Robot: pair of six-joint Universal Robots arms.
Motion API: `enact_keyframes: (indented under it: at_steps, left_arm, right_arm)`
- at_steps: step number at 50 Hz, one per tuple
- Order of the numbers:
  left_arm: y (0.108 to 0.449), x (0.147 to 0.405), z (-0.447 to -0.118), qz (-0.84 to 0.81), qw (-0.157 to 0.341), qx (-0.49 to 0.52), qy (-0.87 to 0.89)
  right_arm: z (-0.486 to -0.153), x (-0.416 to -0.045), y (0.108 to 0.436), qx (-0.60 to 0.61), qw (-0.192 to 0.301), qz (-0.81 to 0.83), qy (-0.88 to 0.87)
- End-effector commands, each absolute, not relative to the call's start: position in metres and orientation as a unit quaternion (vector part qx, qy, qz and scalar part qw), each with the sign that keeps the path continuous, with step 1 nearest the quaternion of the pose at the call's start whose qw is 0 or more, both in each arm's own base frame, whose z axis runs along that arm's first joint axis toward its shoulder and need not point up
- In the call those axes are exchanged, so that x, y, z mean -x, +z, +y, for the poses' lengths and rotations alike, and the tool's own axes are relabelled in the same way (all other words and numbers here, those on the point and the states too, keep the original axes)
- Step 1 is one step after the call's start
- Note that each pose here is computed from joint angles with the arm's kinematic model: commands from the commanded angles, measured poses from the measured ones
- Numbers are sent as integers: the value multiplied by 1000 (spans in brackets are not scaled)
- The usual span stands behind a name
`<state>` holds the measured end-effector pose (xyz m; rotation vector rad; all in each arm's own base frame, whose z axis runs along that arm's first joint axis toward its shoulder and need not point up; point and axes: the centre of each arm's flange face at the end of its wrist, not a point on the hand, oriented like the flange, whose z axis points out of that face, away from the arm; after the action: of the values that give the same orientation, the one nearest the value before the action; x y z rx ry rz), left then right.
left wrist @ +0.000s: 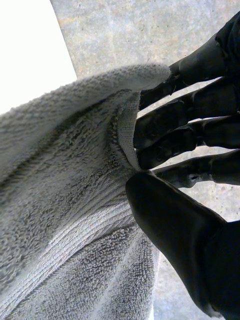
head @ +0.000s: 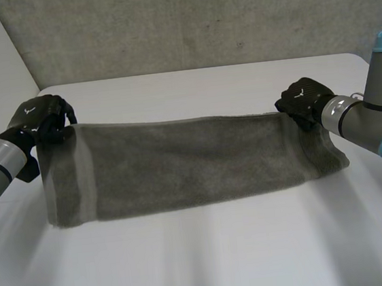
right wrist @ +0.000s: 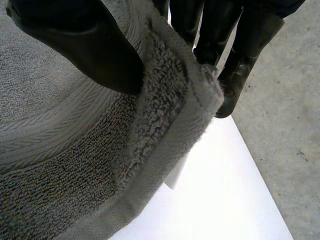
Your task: Fold the towel.
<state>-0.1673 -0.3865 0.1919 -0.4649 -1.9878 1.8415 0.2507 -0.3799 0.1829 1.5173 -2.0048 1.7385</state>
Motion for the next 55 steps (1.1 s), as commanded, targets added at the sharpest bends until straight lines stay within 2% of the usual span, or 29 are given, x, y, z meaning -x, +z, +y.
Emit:
enact_keyframes:
  at_steps: [1,5,8,10,11,12,13,14,15,17,18,20,23,25,30,31,33,35,36,38,41,45,49,55]
  left_arm:
    - [175,167,-394,-720,198,162,645]
    - [171,167,-397,-724,199,160,641]
    - [176,167,-398,-727,200,158,638]
    - [188,167,-397,-729,201,156,636]
    - [200,166,-395,-726,200,157,640]
    - [201,166,-395,-726,200,157,640]
    - [213,166,-392,-721,198,157,645]
    - [214,166,-392,-721,198,157,645]
    - [225,166,-388,-715,197,159,652]
    - [235,165,-384,-709,195,160,658]
    - [242,167,-380,-703,194,164,664]
    - [247,167,-374,-701,193,166,666]
    - [258,169,-356,-694,193,172,672]
    - [258,169,-338,-693,191,173,673]
    - [246,170,-320,-687,180,187,678]
    - [246,170,-320,-687,180,187,678]
    - [227,170,-310,-687,155,212,677]
    - [218,170,-307,-686,137,229,677]
    - [218,170,-307,-686,137,229,677]
    - [202,169,-301,-685,100,262,672]
    - [194,168,-298,-685,77,286,666]
    - [180,169,-298,-692,71,299,653]
    - [161,167,-303,-712,66,292,635]
    - [143,164,-310,-728,49,280,623]
  right_arm:
    - [-381,-255,176,-497,48,-659,563]
    - [-381,-257,176,-493,52,-659,566]
    - [-389,-259,189,-481,66,-644,592]
    - [-393,-259,210,-458,64,-634,620]
    - [-393,-259,211,-458,64,-634,620]
    - [-391,-259,237,-433,52,-626,647]
    - [-391,-259,237,-433,52,-626,647]
    - [-389,-255,262,-406,42,-619,670]
    - [-389,-255,262,-406,42,-619,671]
    - [-381,-250,299,-360,16,-611,705]
    - [-381,-250,299,-360,16,-611,705]
    - [-369,-247,322,-335,-6,-606,721]
    - [-361,-245,326,-329,-15,-611,720]
    - [-353,-243,320,-327,-20,-624,709]
    - [-328,-225,278,-348,-5,-676,649]
    - [-328,-225,278,-348,-5,-676,649]
    - [-323,-219,265,-357,5,-686,634]
    - [-317,-207,239,-374,24,-706,601]
    - [-317,-207,239,-374,24,-706,601]
    - [-314,-197,219,-385,37,-716,581]
    - [-315,-192,212,-386,41,-718,578]
    - [-324,-173,190,-372,48,-728,575]
    - [-332,-166,167,-369,38,-727,578]
    - [-339,-159,152,-362,35,-729,579]
